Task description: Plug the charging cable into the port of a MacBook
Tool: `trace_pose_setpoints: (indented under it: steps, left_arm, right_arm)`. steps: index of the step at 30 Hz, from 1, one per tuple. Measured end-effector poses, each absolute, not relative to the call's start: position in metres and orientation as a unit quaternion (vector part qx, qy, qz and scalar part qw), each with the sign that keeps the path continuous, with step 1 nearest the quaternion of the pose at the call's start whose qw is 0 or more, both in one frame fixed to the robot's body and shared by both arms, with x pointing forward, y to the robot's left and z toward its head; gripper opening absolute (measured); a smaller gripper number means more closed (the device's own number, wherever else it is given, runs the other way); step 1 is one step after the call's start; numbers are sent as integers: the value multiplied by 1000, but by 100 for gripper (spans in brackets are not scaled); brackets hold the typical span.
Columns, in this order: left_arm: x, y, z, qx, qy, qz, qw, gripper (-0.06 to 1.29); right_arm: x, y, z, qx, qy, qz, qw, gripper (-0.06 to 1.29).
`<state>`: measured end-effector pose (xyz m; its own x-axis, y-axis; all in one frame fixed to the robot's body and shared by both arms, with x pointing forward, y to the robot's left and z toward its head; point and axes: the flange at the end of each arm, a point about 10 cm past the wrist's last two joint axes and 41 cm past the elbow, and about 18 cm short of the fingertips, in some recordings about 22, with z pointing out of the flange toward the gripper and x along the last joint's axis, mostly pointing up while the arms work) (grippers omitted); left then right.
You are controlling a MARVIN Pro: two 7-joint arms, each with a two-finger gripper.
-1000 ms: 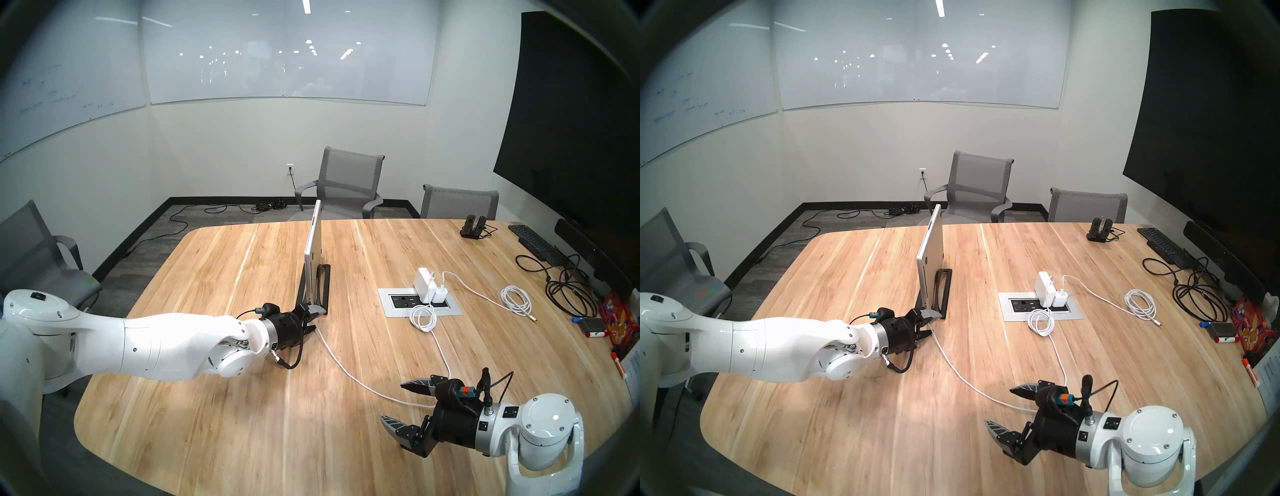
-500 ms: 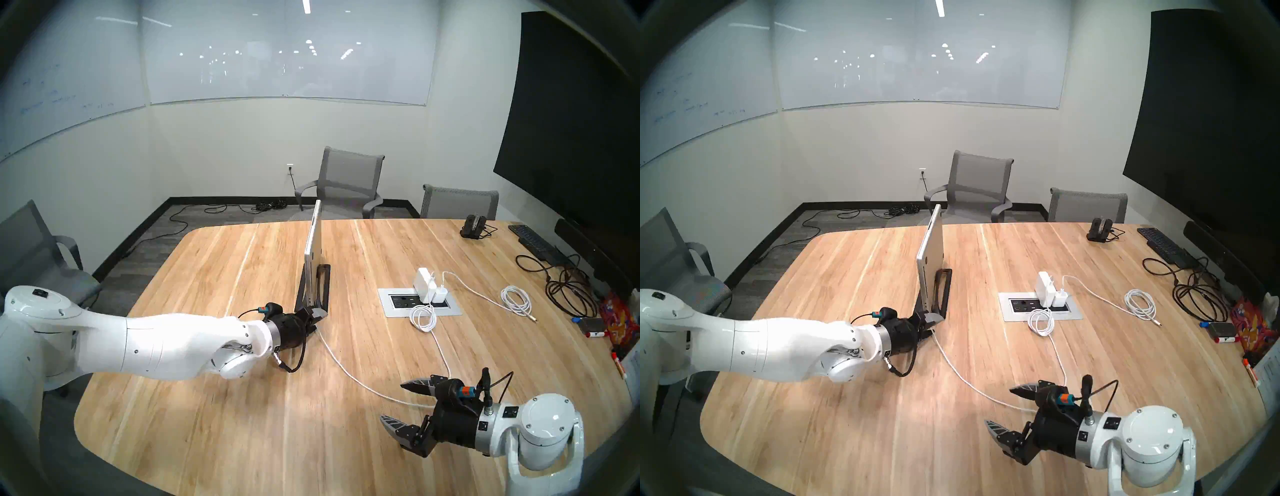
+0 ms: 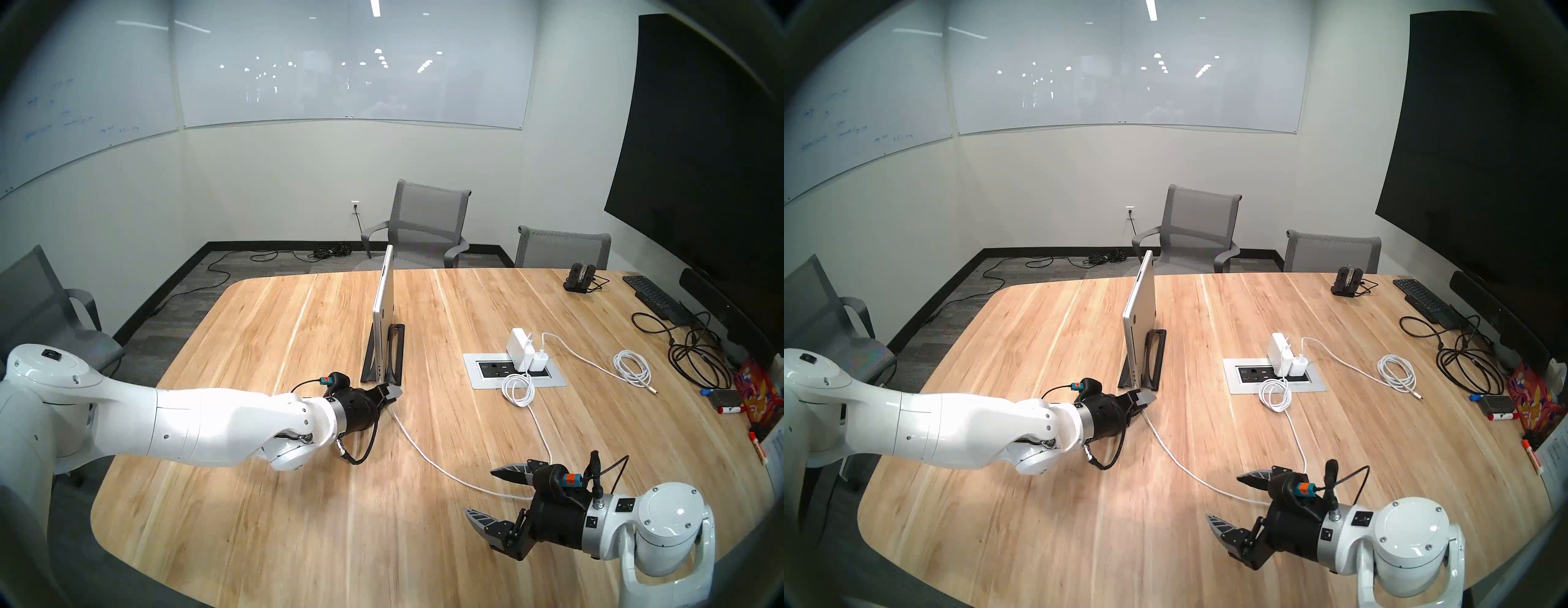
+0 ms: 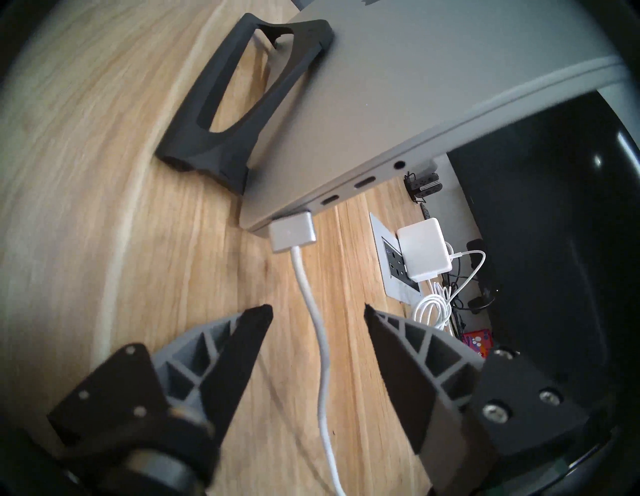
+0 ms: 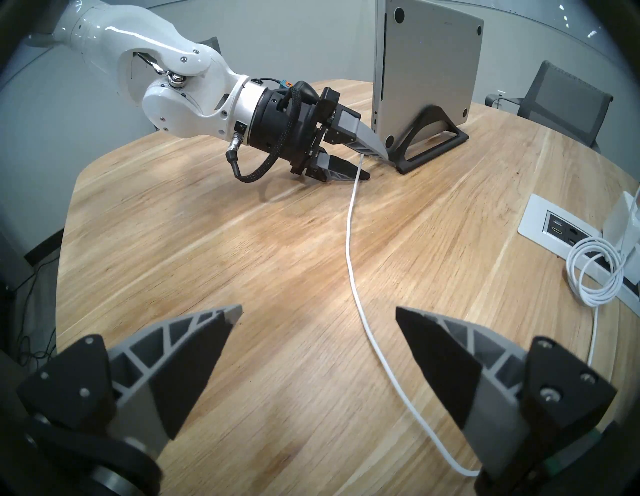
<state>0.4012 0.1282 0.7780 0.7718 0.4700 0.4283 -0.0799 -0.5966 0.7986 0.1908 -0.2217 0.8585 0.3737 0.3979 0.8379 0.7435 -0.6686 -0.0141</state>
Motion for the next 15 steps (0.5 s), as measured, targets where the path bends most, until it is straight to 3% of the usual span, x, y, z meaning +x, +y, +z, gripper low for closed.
trace_pose_setpoints:
  steps: [15]
  left_arm:
    - [392, 153, 776, 843, 85, 356, 395, 72]
  right_arm:
    - [191, -222, 858, -804, -355, -433, 200, 119]
